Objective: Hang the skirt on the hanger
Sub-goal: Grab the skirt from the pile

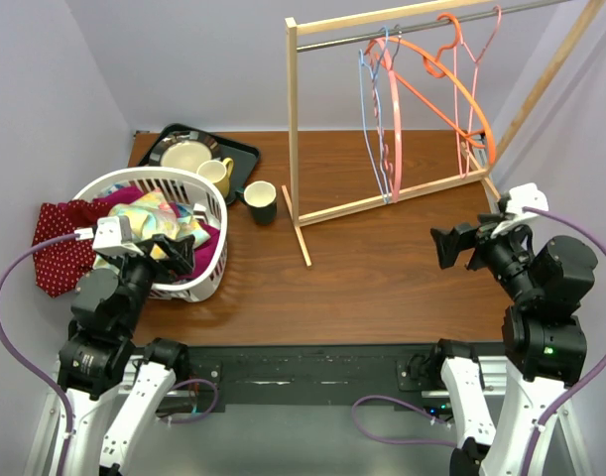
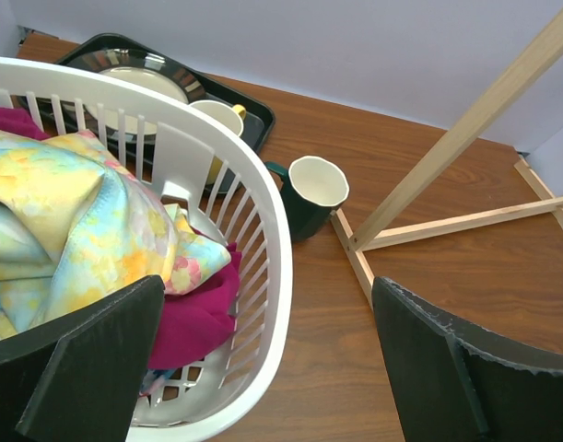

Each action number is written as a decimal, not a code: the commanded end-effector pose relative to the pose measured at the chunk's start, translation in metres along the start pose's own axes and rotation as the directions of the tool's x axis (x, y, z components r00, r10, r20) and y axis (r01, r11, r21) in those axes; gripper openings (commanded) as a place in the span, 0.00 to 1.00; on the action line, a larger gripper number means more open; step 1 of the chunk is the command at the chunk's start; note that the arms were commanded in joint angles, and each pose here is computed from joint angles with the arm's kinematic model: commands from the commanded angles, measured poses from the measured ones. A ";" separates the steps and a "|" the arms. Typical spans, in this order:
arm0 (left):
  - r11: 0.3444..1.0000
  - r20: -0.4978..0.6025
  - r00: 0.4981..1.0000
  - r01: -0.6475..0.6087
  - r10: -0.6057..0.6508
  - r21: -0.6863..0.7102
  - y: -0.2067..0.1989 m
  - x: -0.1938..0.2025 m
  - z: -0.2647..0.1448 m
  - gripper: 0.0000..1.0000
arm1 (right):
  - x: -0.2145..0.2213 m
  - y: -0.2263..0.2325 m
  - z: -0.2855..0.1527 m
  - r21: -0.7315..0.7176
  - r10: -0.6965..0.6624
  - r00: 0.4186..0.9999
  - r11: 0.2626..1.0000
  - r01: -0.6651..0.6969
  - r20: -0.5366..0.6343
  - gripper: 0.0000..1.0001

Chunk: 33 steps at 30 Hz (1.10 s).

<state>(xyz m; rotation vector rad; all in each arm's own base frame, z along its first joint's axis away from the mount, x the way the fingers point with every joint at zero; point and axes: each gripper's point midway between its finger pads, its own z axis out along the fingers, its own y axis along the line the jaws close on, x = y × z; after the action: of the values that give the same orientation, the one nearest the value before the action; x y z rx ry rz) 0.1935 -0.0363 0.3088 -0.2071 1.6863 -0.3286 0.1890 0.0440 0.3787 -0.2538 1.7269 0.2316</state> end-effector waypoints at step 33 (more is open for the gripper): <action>0.810 -0.165 0.986 -0.121 0.031 -0.573 0.100 0.012 0.088 0.23 | 0.084 0.062 0.016 -0.476 -0.139 0.990 0.872 0.114 -0.018 0.99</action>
<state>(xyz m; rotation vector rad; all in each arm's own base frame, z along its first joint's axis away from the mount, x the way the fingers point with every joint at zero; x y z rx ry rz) 0.2782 0.0369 0.2184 -0.5665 2.0095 0.2500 0.1727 0.1013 0.2827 -0.6923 1.7411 0.5753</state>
